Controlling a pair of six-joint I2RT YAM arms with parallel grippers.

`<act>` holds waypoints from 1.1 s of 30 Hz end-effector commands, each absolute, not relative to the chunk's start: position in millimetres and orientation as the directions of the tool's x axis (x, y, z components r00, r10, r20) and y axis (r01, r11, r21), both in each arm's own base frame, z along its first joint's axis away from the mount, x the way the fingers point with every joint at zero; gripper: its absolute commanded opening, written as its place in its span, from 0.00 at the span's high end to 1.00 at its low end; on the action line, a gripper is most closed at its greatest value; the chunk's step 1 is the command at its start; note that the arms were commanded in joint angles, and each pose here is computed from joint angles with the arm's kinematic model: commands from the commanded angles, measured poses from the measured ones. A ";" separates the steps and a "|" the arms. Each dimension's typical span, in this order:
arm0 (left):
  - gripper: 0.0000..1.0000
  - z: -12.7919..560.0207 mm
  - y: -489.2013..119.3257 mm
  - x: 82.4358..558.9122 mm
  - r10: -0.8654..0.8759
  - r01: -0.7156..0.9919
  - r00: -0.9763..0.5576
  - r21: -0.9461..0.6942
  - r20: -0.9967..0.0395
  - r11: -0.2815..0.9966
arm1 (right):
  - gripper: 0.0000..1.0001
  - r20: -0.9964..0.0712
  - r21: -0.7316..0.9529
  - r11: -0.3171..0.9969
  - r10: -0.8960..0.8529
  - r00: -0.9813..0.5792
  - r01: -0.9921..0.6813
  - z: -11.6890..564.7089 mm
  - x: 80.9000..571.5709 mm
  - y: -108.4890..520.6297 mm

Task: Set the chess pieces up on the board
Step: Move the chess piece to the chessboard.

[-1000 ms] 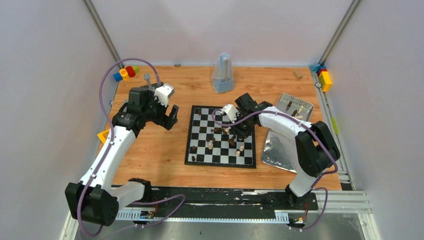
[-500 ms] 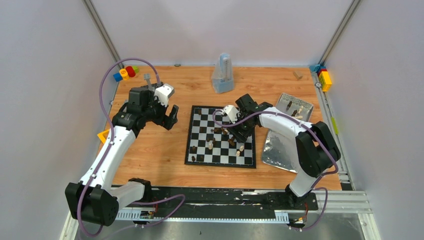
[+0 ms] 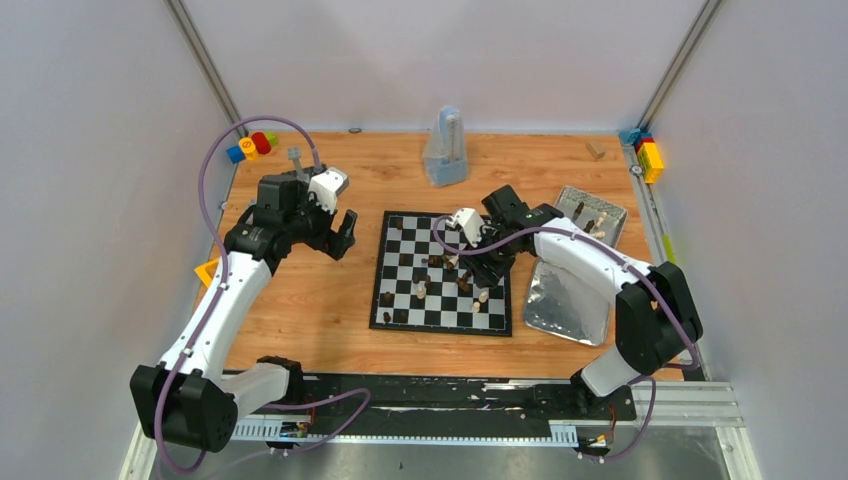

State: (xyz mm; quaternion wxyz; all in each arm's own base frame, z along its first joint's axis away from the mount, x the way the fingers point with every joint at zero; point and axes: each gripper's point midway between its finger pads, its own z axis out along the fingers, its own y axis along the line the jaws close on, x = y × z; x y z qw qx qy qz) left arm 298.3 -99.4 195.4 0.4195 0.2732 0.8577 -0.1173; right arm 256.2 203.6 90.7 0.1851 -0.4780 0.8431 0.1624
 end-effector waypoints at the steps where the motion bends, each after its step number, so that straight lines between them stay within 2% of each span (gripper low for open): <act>1: 0.00 207.6 -99.5 300.7 0.375 0.572 -0.449 0.061 -0.811 0.818 | 0.50 -0.458 0.167 0.479 -0.736 -0.498 -0.862 84.8 243.0 207.0; 20: 0.00 210.5 -97.8 298.0 0.376 0.568 -0.440 0.072 -0.816 0.820 | 0.60 -0.406 0.237 0.470 -0.748 -0.526 -0.850 60.1 229.5 206.9; 29: 0.00 210.3 -97.7 298.1 0.377 0.568 -0.440 0.072 -0.815 0.820 | 0.87 -0.402 0.192 0.473 -0.762 -0.509 -0.860 61.3 228.9 197.5; 33: 0.00 209.4 -98.1 298.5 0.377 0.569 -0.442 0.070 -0.814 0.819 | 0.94 -0.395 0.165 0.473 -0.772 -0.497 -0.866 65.1 223.4 188.0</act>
